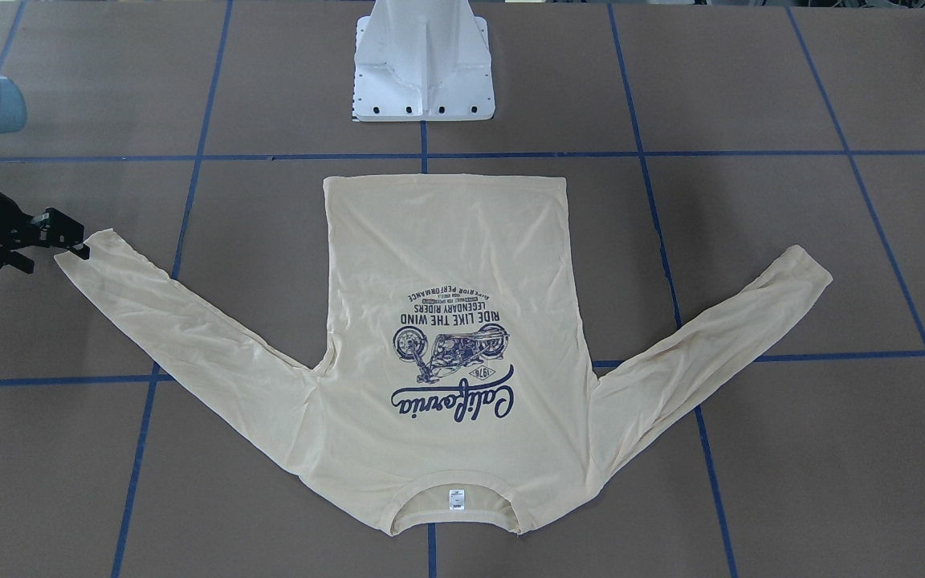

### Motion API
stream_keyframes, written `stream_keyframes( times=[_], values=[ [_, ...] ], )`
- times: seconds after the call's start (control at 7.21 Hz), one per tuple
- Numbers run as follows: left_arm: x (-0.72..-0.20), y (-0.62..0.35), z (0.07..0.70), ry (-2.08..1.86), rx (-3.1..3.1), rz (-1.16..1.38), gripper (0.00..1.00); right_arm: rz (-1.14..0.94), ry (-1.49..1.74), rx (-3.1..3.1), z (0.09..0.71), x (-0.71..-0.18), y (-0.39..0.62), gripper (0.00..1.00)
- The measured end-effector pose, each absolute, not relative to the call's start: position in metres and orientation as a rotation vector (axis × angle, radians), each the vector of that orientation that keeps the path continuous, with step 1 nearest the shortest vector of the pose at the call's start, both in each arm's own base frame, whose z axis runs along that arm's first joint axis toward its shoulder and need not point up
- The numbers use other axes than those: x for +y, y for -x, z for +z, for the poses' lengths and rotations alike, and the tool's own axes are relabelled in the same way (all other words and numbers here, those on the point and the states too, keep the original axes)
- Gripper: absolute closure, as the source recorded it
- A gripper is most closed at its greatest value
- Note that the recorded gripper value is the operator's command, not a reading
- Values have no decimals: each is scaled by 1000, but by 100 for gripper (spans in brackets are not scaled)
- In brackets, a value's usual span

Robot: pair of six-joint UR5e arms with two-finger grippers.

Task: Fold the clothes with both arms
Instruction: 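Lower the right gripper to the cuff of the sleeve nearest it and grasp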

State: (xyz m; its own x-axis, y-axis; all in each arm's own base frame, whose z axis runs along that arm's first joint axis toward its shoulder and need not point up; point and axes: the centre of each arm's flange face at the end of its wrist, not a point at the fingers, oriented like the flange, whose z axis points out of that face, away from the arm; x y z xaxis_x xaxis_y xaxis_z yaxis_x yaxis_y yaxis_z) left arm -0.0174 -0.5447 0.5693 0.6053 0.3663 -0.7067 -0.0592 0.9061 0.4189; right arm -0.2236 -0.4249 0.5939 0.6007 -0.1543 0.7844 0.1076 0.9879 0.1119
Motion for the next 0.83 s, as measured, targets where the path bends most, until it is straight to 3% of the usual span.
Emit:
stream_keyframes(
  times=[0.42,0.55,0.83],
  values=[
    [-545,17,569,-376,891,255,0,-167,-37,-893,601,-418,235,14],
    [-545,17,570,-375,891,255,0,-174,-32,-890,602,-416,239,25],
    [-545,17,571,-372,891,254,0,-179,-24,-886,604,-414,242,26]
  ],
)
